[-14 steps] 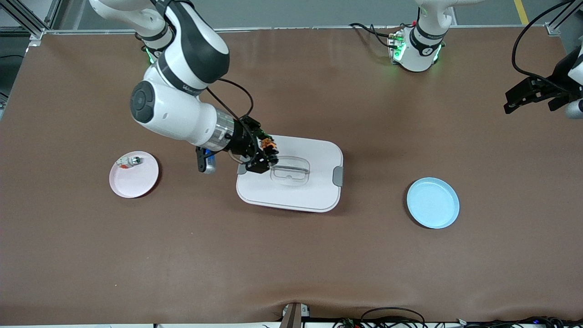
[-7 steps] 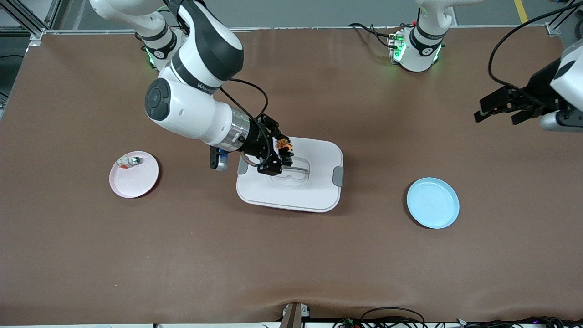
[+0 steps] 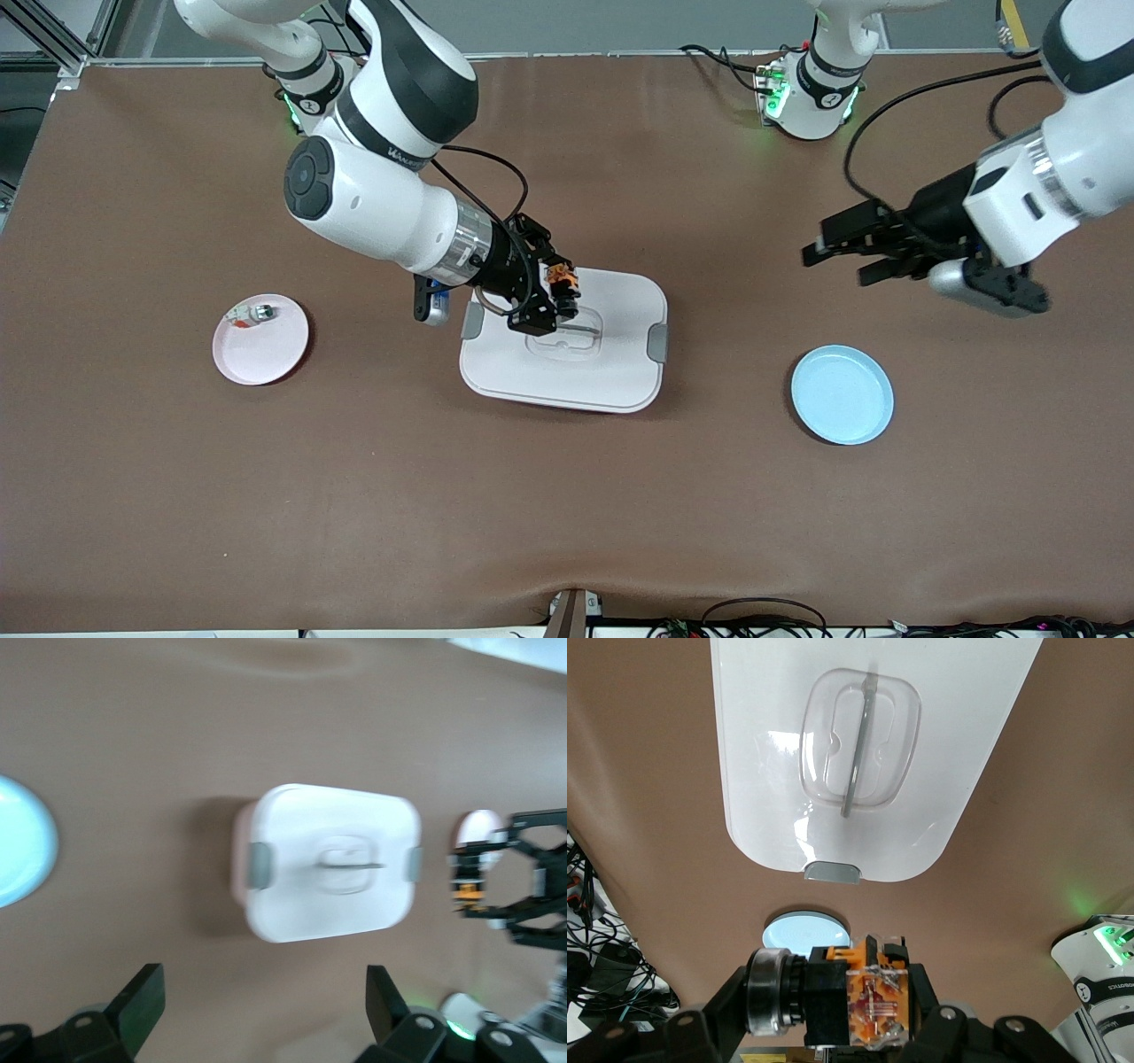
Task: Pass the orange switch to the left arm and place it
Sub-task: 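Hold the switch above the box while the left gripper reaches it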
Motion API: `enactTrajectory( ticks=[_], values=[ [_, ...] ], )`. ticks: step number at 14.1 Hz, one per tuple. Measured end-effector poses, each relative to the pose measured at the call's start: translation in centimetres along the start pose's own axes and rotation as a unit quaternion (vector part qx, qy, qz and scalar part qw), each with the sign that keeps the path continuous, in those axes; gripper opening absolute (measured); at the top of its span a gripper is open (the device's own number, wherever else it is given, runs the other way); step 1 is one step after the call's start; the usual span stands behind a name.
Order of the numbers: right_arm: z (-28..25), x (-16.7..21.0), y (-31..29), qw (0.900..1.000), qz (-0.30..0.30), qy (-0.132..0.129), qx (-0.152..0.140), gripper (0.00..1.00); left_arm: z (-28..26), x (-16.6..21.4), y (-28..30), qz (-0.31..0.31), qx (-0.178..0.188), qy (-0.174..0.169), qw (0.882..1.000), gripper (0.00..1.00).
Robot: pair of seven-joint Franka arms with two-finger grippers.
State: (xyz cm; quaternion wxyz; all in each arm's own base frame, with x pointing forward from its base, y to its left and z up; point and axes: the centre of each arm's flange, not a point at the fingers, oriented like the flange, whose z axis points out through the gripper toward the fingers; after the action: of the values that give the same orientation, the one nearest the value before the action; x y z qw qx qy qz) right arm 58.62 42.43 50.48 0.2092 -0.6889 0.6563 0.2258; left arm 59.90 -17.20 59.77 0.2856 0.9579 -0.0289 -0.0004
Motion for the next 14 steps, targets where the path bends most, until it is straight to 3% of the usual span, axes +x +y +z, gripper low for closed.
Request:
enactTrajectory(
  ticks=[7,8,14],
  values=[
    [1.6,-0.9,0.4,1.000,0.004,-0.003,0.005,0.73,9.2,2.1,5.1,-0.013,-0.116,-0.002,0.993,1.00],
    [1.8,-0.9,0.4,1.000,0.005,-0.003,0.008,0.73,10.4,1.9,5.9,-0.015,-0.126,-0.006,0.992,0.94],
    [1.4,-1.2,0.0,1.000,0.012,-0.009,0.022,0.73,14.9,0.6,6.5,-0.041,-0.149,-0.028,0.988,0.79]
  ],
)
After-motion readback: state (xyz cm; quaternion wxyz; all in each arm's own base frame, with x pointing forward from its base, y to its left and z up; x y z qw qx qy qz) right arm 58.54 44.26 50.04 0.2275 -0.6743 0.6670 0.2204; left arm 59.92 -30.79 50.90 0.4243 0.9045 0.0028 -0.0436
